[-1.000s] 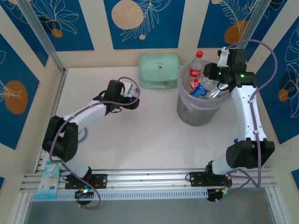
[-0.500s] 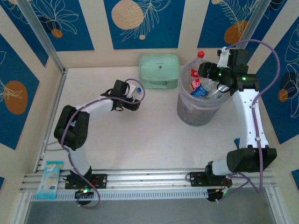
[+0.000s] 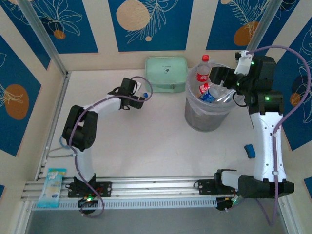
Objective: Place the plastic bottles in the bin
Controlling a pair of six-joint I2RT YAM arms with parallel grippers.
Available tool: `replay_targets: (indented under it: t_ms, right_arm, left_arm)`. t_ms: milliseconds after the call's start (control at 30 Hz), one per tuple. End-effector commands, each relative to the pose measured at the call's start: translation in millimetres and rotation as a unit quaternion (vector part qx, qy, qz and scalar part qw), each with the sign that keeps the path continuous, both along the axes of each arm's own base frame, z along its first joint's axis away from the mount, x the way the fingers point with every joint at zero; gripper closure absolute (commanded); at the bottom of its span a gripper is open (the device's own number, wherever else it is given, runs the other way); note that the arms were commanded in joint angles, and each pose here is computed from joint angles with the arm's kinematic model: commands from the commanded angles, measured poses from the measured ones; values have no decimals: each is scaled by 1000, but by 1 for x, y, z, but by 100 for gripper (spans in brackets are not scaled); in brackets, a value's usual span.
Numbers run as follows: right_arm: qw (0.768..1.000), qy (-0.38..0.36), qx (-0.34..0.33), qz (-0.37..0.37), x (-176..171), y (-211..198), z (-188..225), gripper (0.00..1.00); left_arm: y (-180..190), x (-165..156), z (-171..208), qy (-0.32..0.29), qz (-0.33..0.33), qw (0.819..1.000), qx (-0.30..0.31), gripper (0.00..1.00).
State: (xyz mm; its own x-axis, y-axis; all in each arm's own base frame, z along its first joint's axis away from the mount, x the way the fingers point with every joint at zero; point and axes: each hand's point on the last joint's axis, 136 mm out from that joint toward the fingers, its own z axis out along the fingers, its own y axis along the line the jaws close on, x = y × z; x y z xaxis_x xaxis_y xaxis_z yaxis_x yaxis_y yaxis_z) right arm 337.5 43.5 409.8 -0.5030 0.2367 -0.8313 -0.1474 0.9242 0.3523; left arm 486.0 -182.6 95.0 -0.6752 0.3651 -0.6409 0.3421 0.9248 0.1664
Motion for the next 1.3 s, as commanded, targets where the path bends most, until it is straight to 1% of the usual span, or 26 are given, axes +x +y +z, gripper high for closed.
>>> replay_targets:
  t_ms: [0,67,133,200,267,300,367,433,533,567,600,633,667,733,767,900,1067,1100,1200,1267]
  right_arm:
    - [1000,13,8,-1,0,0,-10,18]
    - [1000,15,10,-1,1,0,-13,18]
    - [1000,18,11,2,1,1,-15,18]
    - [1000,18,10,0,1,0,-17,18]
    - [1000,19,10,-2,2,-1,-19,18]
    - [1000,19,10,-2,2,-1,-20,18]
    - [1000,21,13,2,3,1,-23,18]
    - [1000,24,14,5,3,2,-26,18]
    - [1000,25,15,5,4,2,-28,18]
    - [1000,25,16,7,4,3,-28,18]
    - [999,23,19,10,4,4,-27,18]
    - [999,24,24,15,5,6,-27,19]
    - [999,24,27,21,5,8,-27,18]
    - [999,24,29,29,4,12,-25,19]
    - [999,24,28,29,4,12,-25,19]
    - [999,22,30,30,4,13,-24,19]
    - [999,22,22,27,4,11,-25,19]
    - [999,23,21,25,4,10,-26,19]
    - [999,22,22,27,4,10,-25,19]
    - [999,23,23,28,4,11,-26,19]
  left_arm:
    - [26,19,13,-1,104,994,-16,3]
    - [37,22,20,4,167,985,-39,3]
    - [47,18,28,6,230,971,-66,3]
    - [57,9,35,1,296,950,-102,3]
    - [68,0,44,-19,362,920,-149,4]
    - [75,-5,52,-39,394,902,-171,4]
    - [88,-18,60,-58,457,861,-216,6]
    - [90,-30,57,-57,513,810,-280,6]
    - [80,-35,39,-28,556,748,-362,6]
    - [75,-34,33,-19,563,732,-383,6]
    - [69,-29,29,-14,561,722,-405,7]
    - [59,-20,28,-10,548,721,-425,7]
    - [52,-11,29,-7,535,725,-433,7]
    - [40,2,27,11,528,732,-430,6]
    - [36,4,24,20,530,732,-428,6]
    - [26,9,5,29,547,716,-434,6]
    - [21,7,-18,37,576,696,-427,6]
    - [18,9,-21,37,574,698,-428,6]
    - [12,13,-29,45,571,708,-413,6]
    - [10,17,-34,47,572,710,-408,6]
